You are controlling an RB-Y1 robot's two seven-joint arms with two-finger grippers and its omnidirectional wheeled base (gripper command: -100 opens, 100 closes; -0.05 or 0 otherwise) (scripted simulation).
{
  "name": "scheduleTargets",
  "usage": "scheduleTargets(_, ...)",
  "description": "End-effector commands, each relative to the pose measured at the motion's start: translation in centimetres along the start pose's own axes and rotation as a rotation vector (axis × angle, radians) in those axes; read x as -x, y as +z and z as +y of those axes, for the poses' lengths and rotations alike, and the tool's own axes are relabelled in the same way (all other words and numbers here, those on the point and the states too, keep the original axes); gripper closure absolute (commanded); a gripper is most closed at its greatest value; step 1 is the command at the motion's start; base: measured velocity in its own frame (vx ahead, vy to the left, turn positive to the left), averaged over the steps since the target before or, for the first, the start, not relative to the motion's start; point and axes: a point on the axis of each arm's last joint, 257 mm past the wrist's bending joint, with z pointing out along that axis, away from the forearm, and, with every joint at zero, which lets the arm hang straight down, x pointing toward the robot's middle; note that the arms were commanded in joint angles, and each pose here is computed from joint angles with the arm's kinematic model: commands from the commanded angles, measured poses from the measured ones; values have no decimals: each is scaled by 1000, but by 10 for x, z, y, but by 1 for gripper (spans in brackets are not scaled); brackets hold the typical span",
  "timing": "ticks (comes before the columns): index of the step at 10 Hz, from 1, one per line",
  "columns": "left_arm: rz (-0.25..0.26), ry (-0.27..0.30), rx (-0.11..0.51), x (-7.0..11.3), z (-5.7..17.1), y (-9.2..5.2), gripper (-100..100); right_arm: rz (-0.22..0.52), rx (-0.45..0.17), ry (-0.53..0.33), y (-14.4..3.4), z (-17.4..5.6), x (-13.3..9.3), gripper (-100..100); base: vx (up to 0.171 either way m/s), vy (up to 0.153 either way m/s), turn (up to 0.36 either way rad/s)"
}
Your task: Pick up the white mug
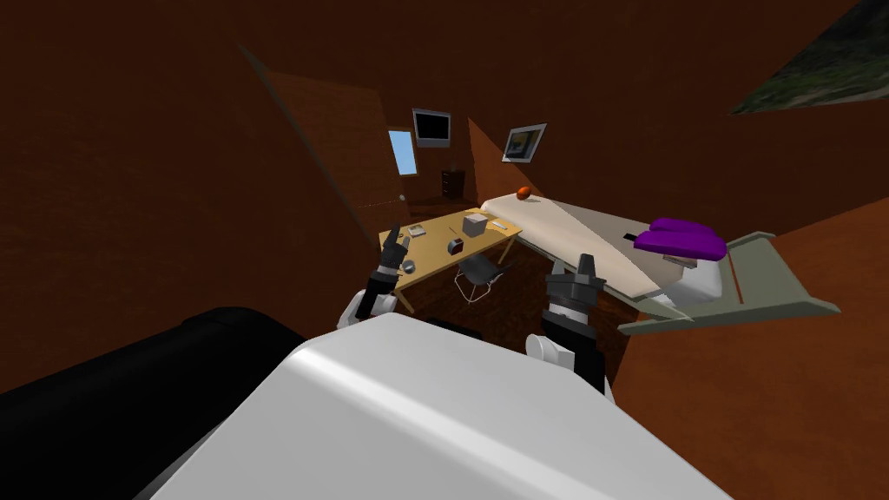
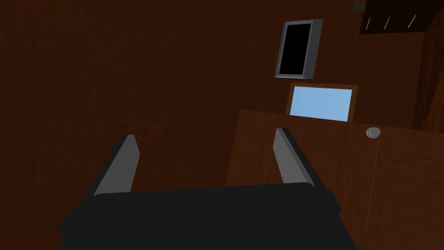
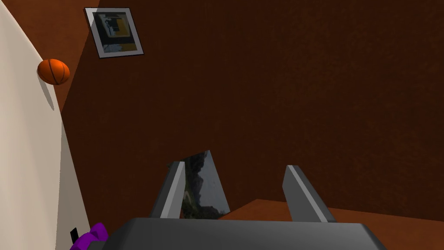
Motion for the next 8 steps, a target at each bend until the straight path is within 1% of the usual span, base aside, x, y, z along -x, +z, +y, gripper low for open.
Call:
scheduleTargets(1, 25, 50, 52, 5, 23, -5, -100, 0, 0, 0, 0, 0, 0, 0, -97, -54, -65)
scheduleTargets(2, 41, 78, 81, 9, 37, -10, -100, 0, 0, 0, 0, 0, 0, 0, -94, -58, -59)
scheduleTargets(3, 42, 82, 86, 9, 40, -11, -100, 0, 0, 0, 0, 0, 0, 0, -55, -38, -17)
scheduleTargets(4, 60, 113, 123, 14, 57, -18, -100, 0, 0, 0, 0, 0, 0, 0, -48, -30, -47)
scheduleTargets(5, 77, 141, 143, 18, 67, -22, -100, 0, 0, 0, 0, 0, 0, 0, -60, -37, -88)
scheduleTargets(6, 77, 144, 161, 19, 75, -25, -100, 0, 0, 0, 0, 0, 0, 0, -50, -29, -23)
scheduleTargets(7, 97, 174, 189, 24, 89, -31, -100, 0, 0, 0, 0, 0, 0, 0, -55, -26, -47)
scheduleTargets(8, 96, 173, 201, 25, 94, -33, -100, 0, 0, 0, 0, 0, 0, 0, -38, -23, -27)
